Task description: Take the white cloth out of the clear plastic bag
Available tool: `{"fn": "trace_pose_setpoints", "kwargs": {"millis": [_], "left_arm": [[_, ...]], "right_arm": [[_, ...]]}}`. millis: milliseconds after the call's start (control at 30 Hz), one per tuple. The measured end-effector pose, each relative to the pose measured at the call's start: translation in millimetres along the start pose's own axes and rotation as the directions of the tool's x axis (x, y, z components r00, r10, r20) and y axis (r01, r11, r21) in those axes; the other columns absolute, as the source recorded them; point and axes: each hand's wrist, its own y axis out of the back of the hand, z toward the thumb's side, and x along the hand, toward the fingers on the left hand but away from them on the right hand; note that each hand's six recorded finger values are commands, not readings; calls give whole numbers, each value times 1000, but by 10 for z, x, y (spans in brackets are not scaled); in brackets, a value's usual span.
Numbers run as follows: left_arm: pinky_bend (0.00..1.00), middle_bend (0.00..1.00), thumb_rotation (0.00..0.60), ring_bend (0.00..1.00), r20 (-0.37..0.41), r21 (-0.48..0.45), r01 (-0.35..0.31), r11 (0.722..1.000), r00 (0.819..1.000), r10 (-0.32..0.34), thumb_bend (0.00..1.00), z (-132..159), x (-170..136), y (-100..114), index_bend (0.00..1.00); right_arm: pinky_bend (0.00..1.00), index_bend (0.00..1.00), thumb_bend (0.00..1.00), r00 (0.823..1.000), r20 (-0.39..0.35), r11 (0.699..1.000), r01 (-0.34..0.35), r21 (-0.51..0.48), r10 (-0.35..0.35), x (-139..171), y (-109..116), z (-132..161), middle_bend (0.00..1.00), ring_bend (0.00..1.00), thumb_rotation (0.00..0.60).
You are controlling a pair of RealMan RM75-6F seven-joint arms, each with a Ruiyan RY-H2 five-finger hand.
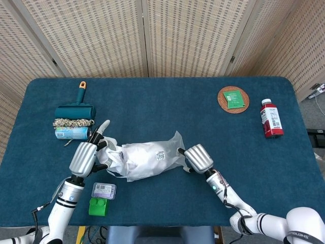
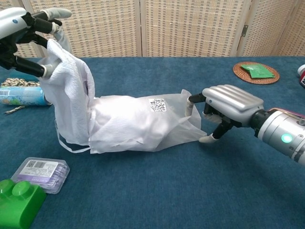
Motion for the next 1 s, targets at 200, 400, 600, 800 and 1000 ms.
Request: {"fn": "trace_pose_setpoints", "kwargs": {"millis": [200,400,600,800,1000], "left_arm": [[252,0,600,0,-1,-2,2,1000,1000,-2,441,-1,-4,-12,662],[252,0,600,0,-2,-5,3,1000,1000,-3,441,-6,-12,-23,662],[252,0,600,0,-6,-7,3,1000,1000,-3,441,-20,-22,-28,662],[252,0,600,0,-11,-3,0,1000,1000,0,441,-44,-32,-18,662],[252,0,600,0,-22,7,0,1000,1000,0,441,-97,-57,4,662]], "right_arm": [[1000,531,112,1000,1,1000,-4,-2,4,-51,-51,16,1000,1000,600],[1000,597,275,1000,-1,1000,-2,-8,2,-102,-88,53,1000,1000,600],[1000,632,351,1000,-1,1000,4,-6,-4,-127,-104,65,1000,1000,600],[1000,668,396,1000,4,1000,13,1,-13,-122,-92,37,1000,1000,600],[1000,674,406,999,33,999,20,29,-21,-56,-18,-135,1000,1000,600]]}}
